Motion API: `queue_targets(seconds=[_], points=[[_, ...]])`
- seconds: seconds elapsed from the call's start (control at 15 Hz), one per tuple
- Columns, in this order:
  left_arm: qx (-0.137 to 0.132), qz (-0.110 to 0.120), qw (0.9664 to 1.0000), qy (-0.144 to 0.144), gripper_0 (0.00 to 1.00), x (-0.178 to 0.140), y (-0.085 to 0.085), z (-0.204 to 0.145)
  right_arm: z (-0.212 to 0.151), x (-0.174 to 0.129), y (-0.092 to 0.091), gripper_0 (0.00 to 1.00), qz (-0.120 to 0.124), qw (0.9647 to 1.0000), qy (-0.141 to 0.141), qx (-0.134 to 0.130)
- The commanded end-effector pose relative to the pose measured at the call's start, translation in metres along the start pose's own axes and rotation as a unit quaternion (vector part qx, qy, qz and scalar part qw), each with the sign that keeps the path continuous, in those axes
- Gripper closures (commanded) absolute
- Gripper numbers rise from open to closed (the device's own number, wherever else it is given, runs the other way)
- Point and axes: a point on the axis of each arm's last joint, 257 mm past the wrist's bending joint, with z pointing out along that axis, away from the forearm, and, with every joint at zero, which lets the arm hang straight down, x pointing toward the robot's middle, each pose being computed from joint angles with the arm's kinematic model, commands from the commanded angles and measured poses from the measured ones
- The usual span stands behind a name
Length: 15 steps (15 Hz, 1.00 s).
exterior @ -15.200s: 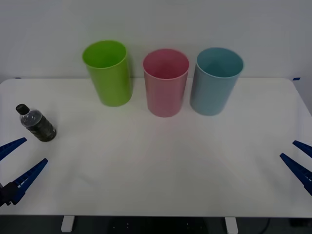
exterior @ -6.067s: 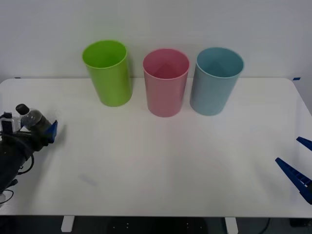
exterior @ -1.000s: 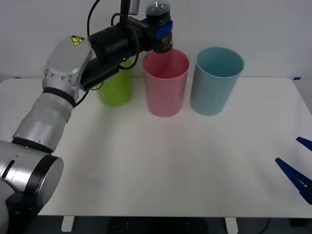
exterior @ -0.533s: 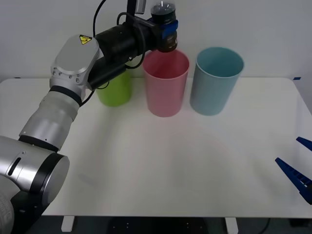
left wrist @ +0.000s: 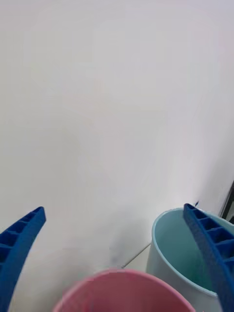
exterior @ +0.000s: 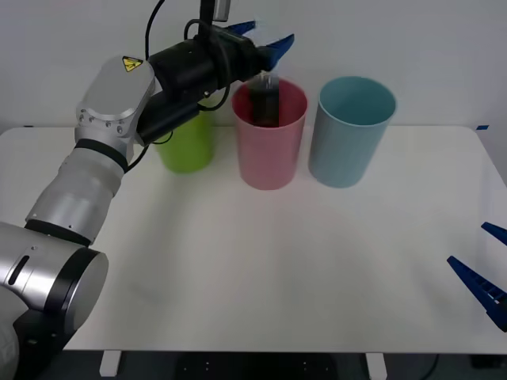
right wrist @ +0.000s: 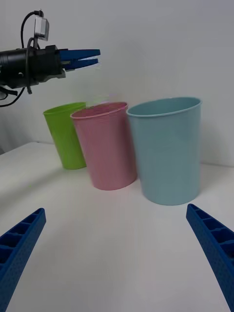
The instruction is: Grasp the object on the table and drop it into the matching bin: aluminum can to the light blue bin, PET bottle to the pink bin.
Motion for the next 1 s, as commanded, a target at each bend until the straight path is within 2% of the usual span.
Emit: queue_targets(seconds=[0.07, 0.4, 0.6, 1.0], points=[[0.006, -0.015, 0.9999, -0.001, 0.0, 0.003, 0.004, -0.008, 0.0, 0.0, 0.0, 0.0, 0.0, 1.0, 0.0, 0.0], [0.018, -0.031, 0.9993, -0.008, 0.0, 0.004, 0.015, -0.03, 0.0, 0.0, 0.0, 0.0, 0.0, 1.0, 0.0, 0.0], [0.021, -0.039, 0.9986, -0.028, 0.0, 0.004, 0.017, -0.053, 0.0, 0.0, 0.0, 0.0, 0.0, 1.0, 0.0, 0.0], [0.022, -0.037, 0.9983, -0.041, 0.0, 0.011, 0.036, -0.112, 0.0, 0.0, 0.0, 0.0, 0.0, 1.0, 0.0, 0.0]])
